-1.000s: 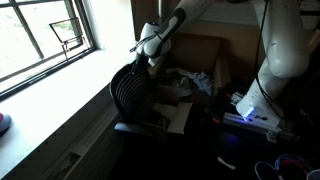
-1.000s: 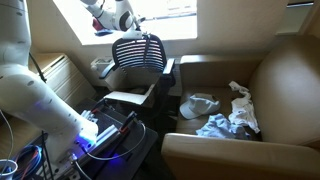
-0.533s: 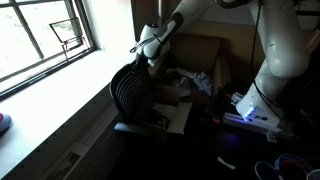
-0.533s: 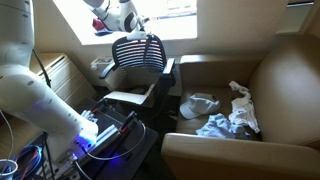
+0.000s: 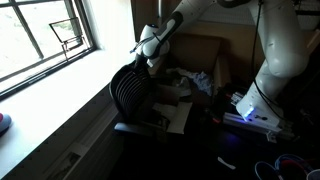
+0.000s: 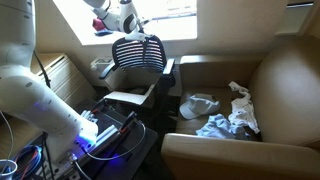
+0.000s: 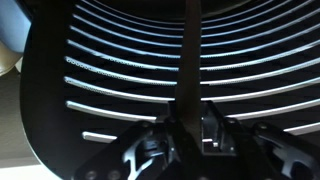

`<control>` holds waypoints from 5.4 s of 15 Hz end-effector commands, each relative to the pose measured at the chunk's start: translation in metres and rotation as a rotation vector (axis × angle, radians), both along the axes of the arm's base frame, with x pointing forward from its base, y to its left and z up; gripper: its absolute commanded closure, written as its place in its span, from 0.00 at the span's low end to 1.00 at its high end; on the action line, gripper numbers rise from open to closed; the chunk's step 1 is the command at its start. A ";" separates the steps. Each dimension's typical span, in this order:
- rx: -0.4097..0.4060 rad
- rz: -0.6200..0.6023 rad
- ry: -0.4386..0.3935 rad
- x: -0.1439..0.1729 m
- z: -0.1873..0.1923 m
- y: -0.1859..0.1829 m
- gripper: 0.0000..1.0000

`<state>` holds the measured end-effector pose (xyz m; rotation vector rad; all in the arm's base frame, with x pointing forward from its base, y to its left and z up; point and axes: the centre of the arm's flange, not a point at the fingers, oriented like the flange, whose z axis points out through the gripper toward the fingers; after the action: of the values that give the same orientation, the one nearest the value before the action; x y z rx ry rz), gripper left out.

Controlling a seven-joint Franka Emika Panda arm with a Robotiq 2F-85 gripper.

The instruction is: Take the belt from the couch, hang it on the chair, then put it back on the couch

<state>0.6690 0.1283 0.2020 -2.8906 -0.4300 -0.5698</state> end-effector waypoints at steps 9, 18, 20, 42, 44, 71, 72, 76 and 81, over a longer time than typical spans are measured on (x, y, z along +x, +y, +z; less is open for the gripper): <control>0.394 -0.048 0.219 0.009 0.093 0.041 0.99; 0.926 0.009 0.345 -0.005 0.333 -0.011 0.99; 1.043 -0.043 0.285 -0.014 0.378 -0.050 0.99; 0.676 -0.619 -0.307 -0.039 0.382 -0.381 0.99; 0.567 -0.644 -0.349 -0.038 0.369 -0.402 0.99; -0.280 -0.949 -0.151 -0.104 0.251 -0.569 0.96; -0.270 -0.944 -0.106 -0.105 0.240 -0.566 0.96; -0.267 -0.938 -0.057 -0.101 0.226 -0.562 0.99; -0.541 -1.022 0.074 -0.112 0.142 -0.599 0.99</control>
<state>0.5600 -0.4501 0.3894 -3.3423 1.0642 -0.6201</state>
